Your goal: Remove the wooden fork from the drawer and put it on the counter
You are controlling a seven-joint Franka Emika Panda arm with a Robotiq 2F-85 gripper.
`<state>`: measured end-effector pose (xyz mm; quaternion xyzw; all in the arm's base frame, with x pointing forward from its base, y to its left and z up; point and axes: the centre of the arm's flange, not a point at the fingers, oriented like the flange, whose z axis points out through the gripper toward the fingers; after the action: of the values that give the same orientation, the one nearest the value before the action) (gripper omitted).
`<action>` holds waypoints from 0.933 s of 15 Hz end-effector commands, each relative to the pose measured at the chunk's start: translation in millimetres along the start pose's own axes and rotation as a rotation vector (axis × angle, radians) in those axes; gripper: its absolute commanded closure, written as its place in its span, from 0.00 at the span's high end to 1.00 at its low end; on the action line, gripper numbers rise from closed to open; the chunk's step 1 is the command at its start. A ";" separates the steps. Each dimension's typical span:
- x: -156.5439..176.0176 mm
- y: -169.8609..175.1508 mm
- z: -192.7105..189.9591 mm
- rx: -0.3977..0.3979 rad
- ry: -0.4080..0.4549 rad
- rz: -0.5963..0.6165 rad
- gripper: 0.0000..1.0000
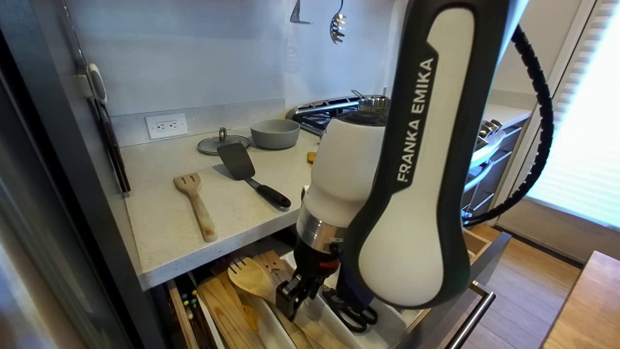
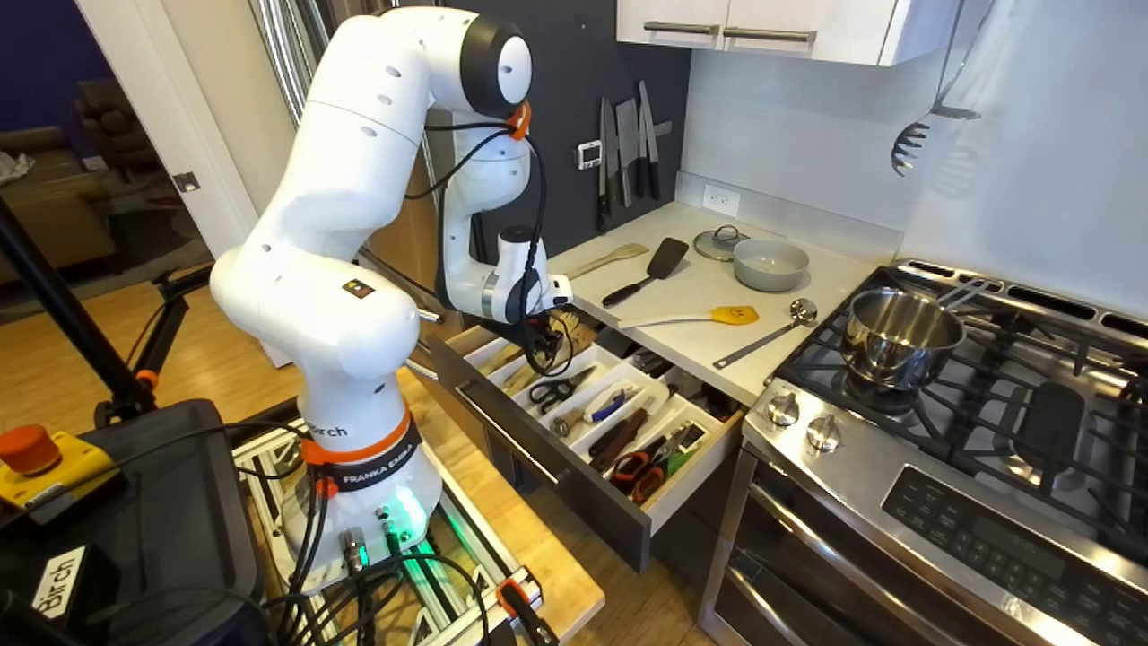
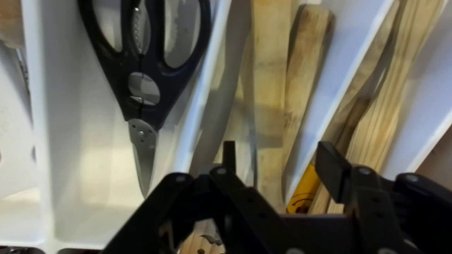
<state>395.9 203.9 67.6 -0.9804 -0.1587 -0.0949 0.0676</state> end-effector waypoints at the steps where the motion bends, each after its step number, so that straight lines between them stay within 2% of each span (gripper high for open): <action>1: -3.7 -7.0 24.8 0.006 -0.013 -0.015 0.69; 2: -5.8 -5.5 26.7 0.000 -0.018 -0.013 0.71; 3: -8.7 -2.8 27.0 -0.006 -0.020 -0.002 0.68; 4: -11.1 -0.1 27.9 -0.007 -0.024 0.008 0.71; 5: -13.1 0.6 30.2 -0.008 -0.031 0.013 0.64; 6: -14.2 -0.9 32.7 -0.006 -0.037 0.013 0.47; 9: -15.3 -6.0 38.9 -0.001 -0.047 0.004 0.35; 10: -15.6 -7.5 41.1 0.000 -0.051 0.000 0.27; 12: -16.0 -8.1 44.9 0.001 -0.060 -0.004 0.31; 13: -15.8 -7.7 45.3 0.000 -0.061 -0.004 0.28; 14: -16.2 -6.9 45.5 -0.001 -0.065 -0.003 0.37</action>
<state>386.9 209.2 33.5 -0.9826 -0.1597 -0.0695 0.0641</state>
